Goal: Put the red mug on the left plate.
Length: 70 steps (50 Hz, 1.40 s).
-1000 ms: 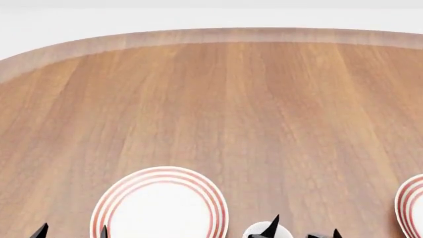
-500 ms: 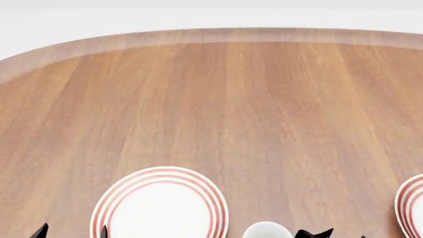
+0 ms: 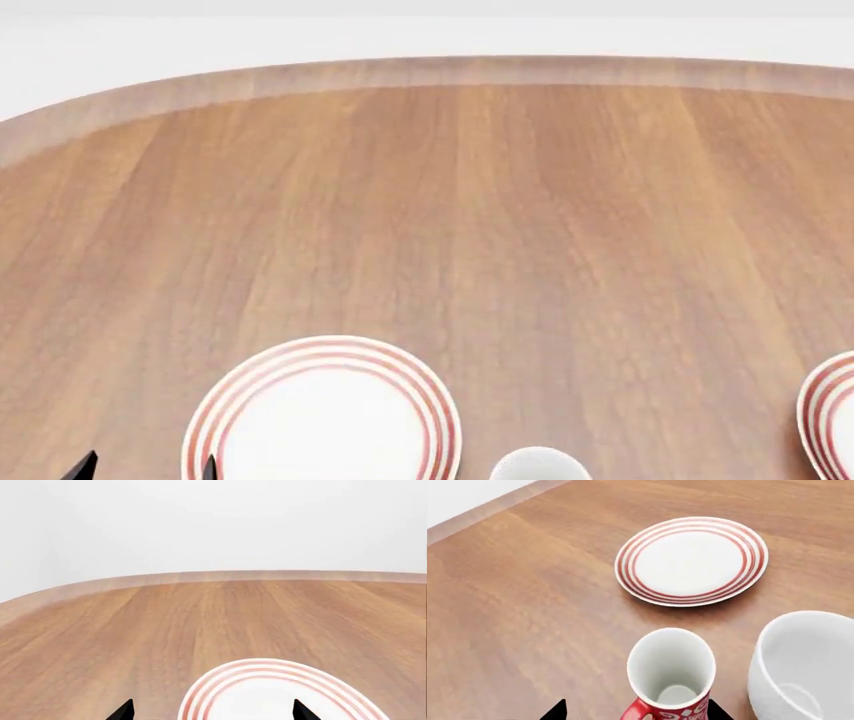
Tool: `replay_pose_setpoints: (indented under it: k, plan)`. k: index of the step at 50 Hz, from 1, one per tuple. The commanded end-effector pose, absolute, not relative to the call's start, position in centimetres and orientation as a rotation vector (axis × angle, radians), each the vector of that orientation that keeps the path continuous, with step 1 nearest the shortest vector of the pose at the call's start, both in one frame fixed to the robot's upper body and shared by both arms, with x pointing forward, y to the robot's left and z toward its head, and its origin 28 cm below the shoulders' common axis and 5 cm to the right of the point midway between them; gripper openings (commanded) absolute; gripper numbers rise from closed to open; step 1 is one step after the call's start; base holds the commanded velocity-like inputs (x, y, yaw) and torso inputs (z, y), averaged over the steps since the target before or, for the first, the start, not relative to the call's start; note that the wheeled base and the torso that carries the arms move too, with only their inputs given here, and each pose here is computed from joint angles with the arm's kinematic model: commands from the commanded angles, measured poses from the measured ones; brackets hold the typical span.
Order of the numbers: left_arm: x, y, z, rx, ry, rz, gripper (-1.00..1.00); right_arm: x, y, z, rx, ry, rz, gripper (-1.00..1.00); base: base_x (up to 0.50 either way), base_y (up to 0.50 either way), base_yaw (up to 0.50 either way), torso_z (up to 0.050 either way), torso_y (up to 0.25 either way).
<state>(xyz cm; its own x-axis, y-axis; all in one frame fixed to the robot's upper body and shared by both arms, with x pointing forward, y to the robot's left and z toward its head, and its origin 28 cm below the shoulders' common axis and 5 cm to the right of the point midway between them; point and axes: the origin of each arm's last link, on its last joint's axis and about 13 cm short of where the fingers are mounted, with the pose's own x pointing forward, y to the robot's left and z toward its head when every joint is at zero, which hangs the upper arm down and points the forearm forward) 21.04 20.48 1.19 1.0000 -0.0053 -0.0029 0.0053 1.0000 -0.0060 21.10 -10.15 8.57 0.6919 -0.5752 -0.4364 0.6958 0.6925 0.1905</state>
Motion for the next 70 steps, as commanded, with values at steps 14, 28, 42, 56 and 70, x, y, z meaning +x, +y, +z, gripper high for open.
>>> replay_pose_setpoints:
  k: [14,28,42,56,70]
  plan:
    - [21.0,20.4,1.1,-0.003,0.002,-0.014,1.00,21.9,-9.2,8.0,0.492,0.439,-0.748,1.00,0.00,0.00,0.00,0.000,0.000]
    - [21.0,20.3,1.1,-0.002,0.000,-0.014,1.00,22.3,-8.7,8.7,0.554,0.451,-0.772,1.00,0.00,0.00,0.00,0.000,0.000]
    - [20.9,20.3,1.1,-0.001,-0.002,-0.013,1.00,23.7,-8.3,9.4,0.584,0.439,-0.776,1.00,0.00,0.00,0.00,0.000,0.000]
    - [21.0,20.3,1.1,-0.001,-0.004,-0.015,1.00,25.0,-8.3,9.5,0.667,0.440,-0.795,1.00,0.00,0.00,0.00,0.000,0.000]
    - [20.9,20.3,1.1,0.003,-0.007,-0.018,1.00,25.9,-8.8,9.1,0.740,0.423,-0.866,1.00,0.00,0.00,0.00,0.000,0.000]
